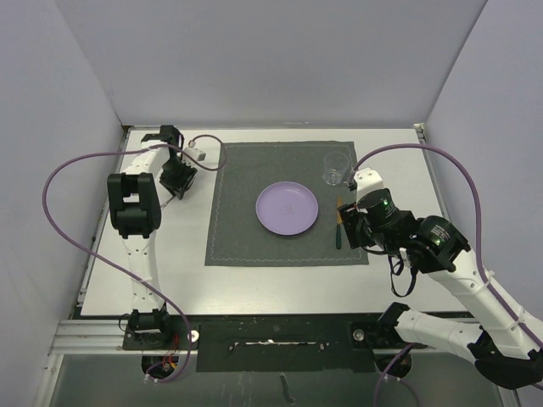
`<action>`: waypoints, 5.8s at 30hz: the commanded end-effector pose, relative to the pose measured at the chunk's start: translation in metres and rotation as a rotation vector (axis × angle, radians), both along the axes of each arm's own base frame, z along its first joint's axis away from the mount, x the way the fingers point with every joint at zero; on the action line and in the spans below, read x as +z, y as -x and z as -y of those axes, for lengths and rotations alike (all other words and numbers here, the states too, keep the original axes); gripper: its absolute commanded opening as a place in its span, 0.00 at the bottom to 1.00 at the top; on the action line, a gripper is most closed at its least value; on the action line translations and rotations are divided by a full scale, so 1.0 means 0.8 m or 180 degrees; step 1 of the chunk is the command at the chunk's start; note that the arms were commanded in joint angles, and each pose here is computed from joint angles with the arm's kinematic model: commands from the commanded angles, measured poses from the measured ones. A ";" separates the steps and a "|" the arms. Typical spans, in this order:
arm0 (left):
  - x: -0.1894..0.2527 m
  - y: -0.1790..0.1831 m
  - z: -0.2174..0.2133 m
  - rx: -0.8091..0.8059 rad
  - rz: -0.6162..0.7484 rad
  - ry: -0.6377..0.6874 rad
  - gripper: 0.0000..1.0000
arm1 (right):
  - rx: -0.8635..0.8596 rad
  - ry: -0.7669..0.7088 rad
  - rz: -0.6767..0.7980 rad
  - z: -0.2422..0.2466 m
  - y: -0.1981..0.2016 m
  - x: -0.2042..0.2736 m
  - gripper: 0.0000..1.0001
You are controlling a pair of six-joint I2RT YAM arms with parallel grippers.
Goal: Set the dinner table for one person
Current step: Pick up the fork at the center of the board, then place the fork on the napkin, then adjust the knife on the napkin.
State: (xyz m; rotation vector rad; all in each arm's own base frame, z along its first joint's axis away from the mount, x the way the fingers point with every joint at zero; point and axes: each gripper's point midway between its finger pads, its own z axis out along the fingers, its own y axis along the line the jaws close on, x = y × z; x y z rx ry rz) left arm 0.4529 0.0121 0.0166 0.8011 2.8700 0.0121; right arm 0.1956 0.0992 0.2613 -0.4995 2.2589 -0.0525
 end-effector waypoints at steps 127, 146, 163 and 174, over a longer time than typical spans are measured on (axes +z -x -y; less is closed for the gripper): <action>0.022 0.088 0.280 0.1613 0.0498 0.0639 0.15 | -0.0546 0.0104 -0.0510 -0.056 -0.060 -0.137 0.43; 0.112 0.065 0.293 0.1462 0.0999 0.1084 0.31 | -0.0542 0.0131 -0.0487 -0.060 -0.068 -0.136 0.43; 0.251 0.120 0.236 0.1570 0.2317 0.1899 0.32 | -0.0930 0.0058 -0.0700 -0.017 -0.137 -0.171 0.37; 0.217 0.179 0.210 0.1640 0.2309 0.2051 0.33 | -0.0980 -0.0057 -0.0989 -0.024 -0.174 -0.220 0.33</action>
